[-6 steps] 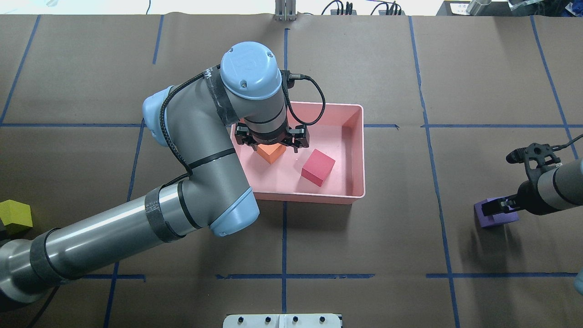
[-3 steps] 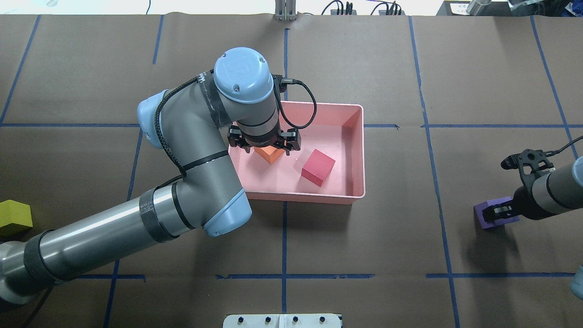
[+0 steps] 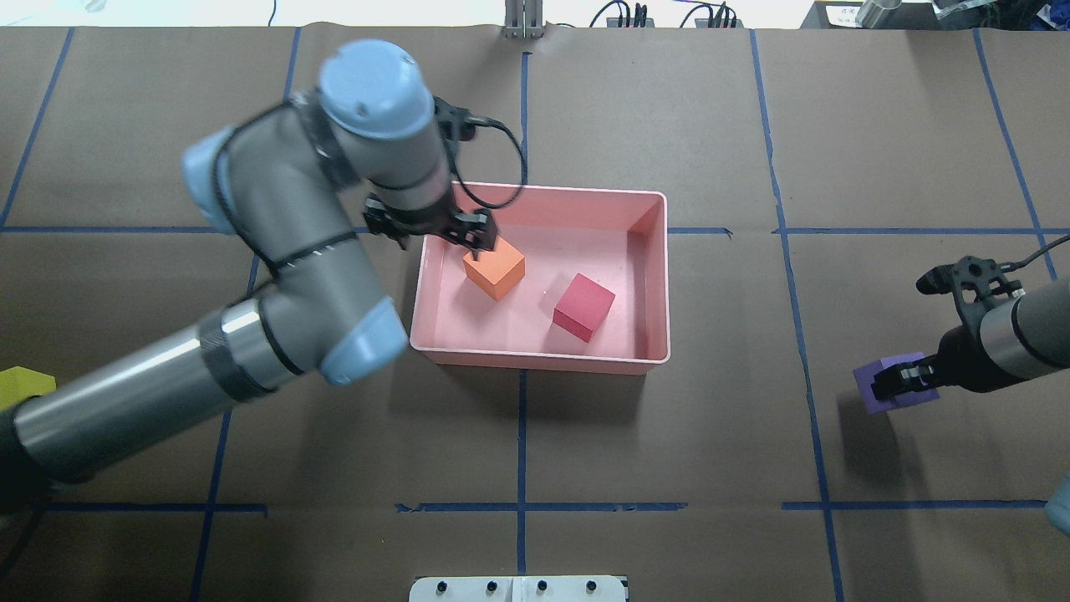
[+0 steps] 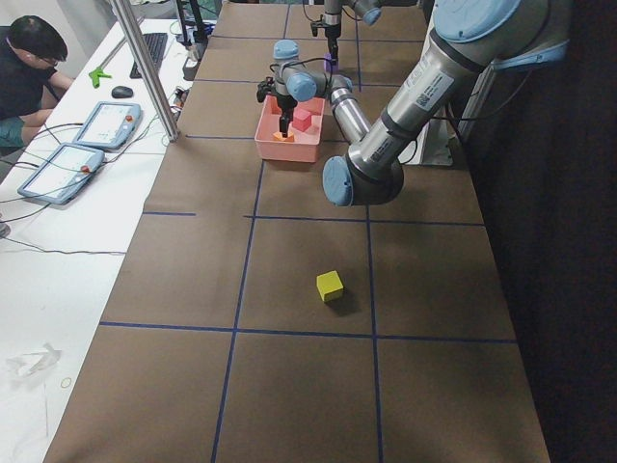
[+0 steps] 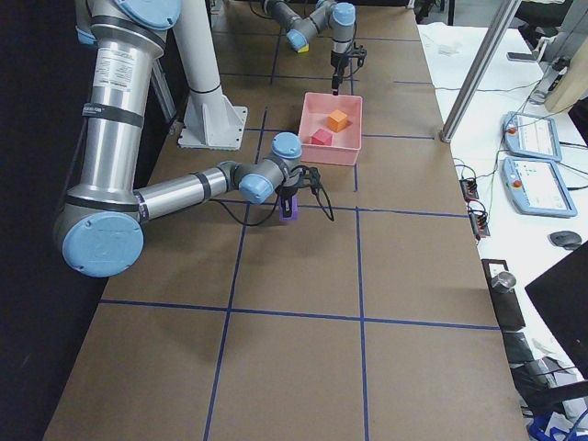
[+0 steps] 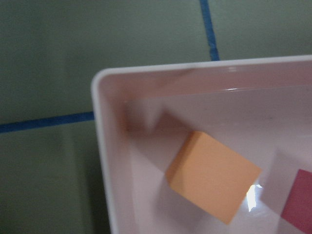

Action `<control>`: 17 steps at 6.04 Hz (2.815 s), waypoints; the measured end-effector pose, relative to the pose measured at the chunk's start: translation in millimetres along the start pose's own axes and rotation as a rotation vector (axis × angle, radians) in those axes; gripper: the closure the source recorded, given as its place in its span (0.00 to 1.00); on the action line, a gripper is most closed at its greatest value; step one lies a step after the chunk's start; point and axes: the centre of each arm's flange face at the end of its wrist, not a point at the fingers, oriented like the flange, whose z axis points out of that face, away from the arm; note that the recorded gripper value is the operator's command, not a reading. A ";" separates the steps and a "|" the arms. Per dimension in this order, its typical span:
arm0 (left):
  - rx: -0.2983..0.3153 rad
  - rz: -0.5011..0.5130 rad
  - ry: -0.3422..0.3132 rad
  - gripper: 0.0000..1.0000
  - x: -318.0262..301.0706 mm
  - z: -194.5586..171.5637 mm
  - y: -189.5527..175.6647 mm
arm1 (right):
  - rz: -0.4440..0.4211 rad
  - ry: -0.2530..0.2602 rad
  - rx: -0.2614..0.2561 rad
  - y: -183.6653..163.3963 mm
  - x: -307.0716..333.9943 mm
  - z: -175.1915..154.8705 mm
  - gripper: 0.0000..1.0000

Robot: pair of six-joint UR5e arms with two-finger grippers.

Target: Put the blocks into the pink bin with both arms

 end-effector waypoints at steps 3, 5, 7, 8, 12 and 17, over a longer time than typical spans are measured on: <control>0.000 0.221 -0.012 0.00 -195.9 -43.7 46.8 | 0.166 0.004 -0.011 -77.3 -140.5 -68.5 0.47; 0.003 0.264 -0.019 0.00 -254.3 -60.9 109.8 | 0.331 0.012 -0.007 -107.4 -233.9 -94.7 0.45; 0.026 0.286 -0.008 0.00 -289.7 -57.3 160.3 | 0.445 0.040 0.019 -145.8 -318.7 -65.2 0.43; 0.033 0.295 0.007 0.00 -303.0 -52.9 178.7 | 0.480 0.045 0.034 -167.2 -346.8 -40.4 0.11; 0.020 0.300 0.028 0.00 -315.4 -48.1 195.5 | 0.456 0.066 0.079 -194.7 -360.1 -16.5 0.00; -0.001 0.432 -0.002 0.00 -383.6 -24.3 254.0 | 0.239 0.080 0.054 -198.0 -226.3 -58.0 0.00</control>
